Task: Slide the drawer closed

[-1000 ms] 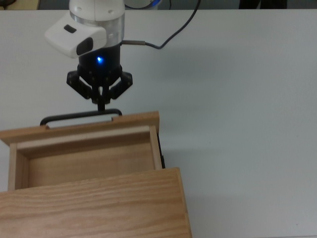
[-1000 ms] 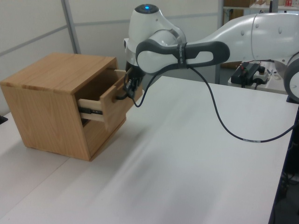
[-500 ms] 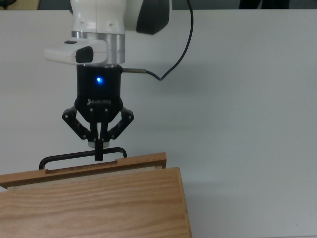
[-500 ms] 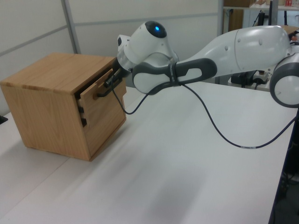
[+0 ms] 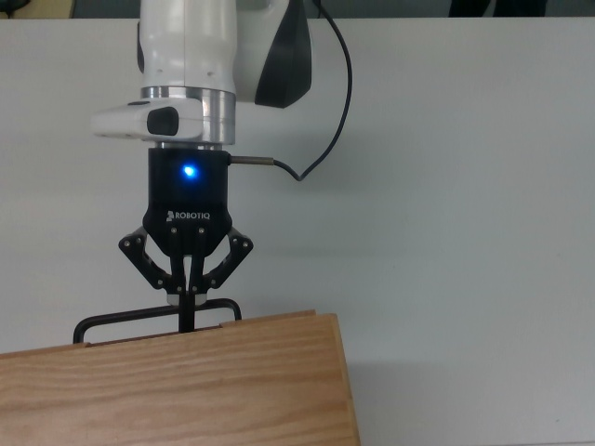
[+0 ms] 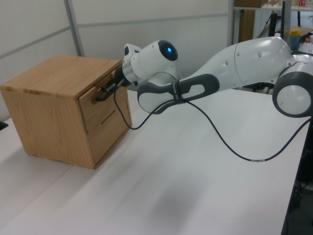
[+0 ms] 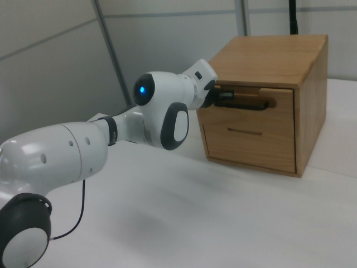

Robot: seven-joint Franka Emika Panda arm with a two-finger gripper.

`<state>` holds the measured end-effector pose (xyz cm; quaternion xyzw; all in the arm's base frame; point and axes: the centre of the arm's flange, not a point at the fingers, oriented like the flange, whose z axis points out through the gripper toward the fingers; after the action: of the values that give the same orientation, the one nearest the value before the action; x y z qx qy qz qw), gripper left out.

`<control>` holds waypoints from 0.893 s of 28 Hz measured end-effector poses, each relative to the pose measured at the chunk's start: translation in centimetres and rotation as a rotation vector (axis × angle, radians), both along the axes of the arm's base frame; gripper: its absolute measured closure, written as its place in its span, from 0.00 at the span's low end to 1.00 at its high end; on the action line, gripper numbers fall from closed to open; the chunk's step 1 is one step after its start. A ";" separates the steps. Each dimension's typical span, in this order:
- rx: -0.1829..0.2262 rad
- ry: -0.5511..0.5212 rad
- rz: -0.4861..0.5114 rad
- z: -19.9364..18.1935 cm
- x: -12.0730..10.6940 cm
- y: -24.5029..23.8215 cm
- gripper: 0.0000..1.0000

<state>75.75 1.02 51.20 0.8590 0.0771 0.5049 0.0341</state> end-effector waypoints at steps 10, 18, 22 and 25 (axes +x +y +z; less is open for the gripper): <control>0.007 -0.058 0.006 -0.9 0.1 0.0 0.99; 0.007 -0.063 0.006 -0.6 0.1 0.0 0.99; 0.003 -0.036 0.002 0.0 0.1 0.0 0.99; 0.004 0.010 -0.009 1.6 0.0 -0.1 0.99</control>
<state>75.71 0.94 52.76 0.8620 0.0724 0.5005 0.0344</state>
